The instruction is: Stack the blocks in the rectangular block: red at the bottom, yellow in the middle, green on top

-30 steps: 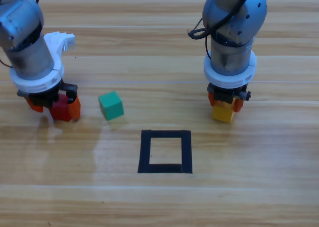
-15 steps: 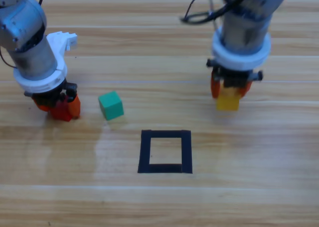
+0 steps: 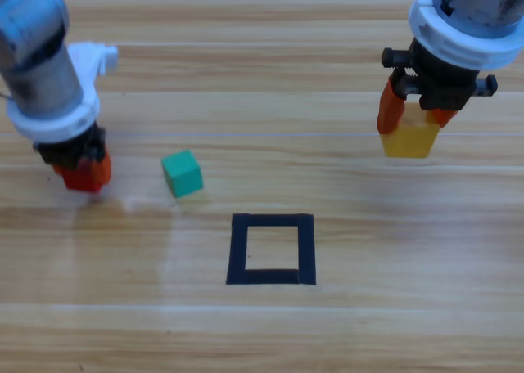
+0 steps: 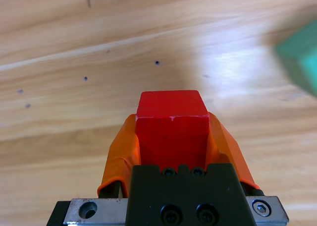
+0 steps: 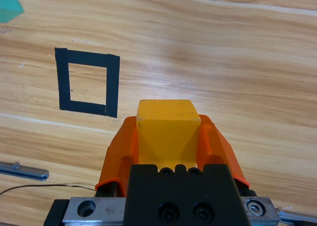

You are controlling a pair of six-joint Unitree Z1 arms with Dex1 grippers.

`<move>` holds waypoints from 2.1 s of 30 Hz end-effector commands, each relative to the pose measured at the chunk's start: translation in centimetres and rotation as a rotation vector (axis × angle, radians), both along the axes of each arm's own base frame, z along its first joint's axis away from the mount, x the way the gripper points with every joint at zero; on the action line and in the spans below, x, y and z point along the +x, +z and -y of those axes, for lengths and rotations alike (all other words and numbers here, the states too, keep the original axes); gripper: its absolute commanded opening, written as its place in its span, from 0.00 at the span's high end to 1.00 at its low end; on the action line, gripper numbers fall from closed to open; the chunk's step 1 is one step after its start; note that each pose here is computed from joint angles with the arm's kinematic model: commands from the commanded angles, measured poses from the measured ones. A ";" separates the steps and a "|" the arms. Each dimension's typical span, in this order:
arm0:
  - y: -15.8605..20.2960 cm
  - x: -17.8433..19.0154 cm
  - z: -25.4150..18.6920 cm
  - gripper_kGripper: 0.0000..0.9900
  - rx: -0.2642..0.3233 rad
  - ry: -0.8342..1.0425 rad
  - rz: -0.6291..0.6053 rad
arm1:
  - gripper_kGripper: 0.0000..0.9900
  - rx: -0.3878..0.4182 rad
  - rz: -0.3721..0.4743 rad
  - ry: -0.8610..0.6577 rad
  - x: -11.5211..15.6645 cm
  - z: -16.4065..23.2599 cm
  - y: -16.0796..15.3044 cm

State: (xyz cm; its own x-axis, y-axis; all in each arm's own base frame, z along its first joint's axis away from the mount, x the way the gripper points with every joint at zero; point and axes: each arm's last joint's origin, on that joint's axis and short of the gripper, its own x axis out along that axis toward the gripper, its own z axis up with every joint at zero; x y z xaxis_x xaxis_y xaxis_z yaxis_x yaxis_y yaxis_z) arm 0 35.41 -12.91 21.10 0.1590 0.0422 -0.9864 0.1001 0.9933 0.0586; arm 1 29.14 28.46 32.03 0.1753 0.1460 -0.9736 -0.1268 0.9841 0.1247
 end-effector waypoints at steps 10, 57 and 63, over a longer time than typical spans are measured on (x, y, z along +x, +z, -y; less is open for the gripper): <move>7.6 -9.1 11.7 0.99 -0.098 -0.134 0.160 | 0.97 -0.029 -0.015 0.022 0.1 1.5 -0.2; -2.6 -7.5 24.2 1.00 0.000 0.154 -0.065 | 0.97 -0.064 -0.048 0.023 1.0 1.2 -2.0; -2.8 -7.5 24.2 0.98 -0.021 0.160 -0.052 | 0.97 -0.065 -0.047 0.024 1.0 1.2 -2.0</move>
State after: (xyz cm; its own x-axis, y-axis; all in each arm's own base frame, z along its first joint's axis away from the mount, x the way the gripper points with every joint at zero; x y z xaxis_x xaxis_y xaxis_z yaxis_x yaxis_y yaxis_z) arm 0 28.38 -36.49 20.05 0.1119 0.0208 -0.9935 -0.0538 0.9984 0.0148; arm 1 29.30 28.10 31.49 0.1623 0.1306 -0.9781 -0.1701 0.9801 0.1026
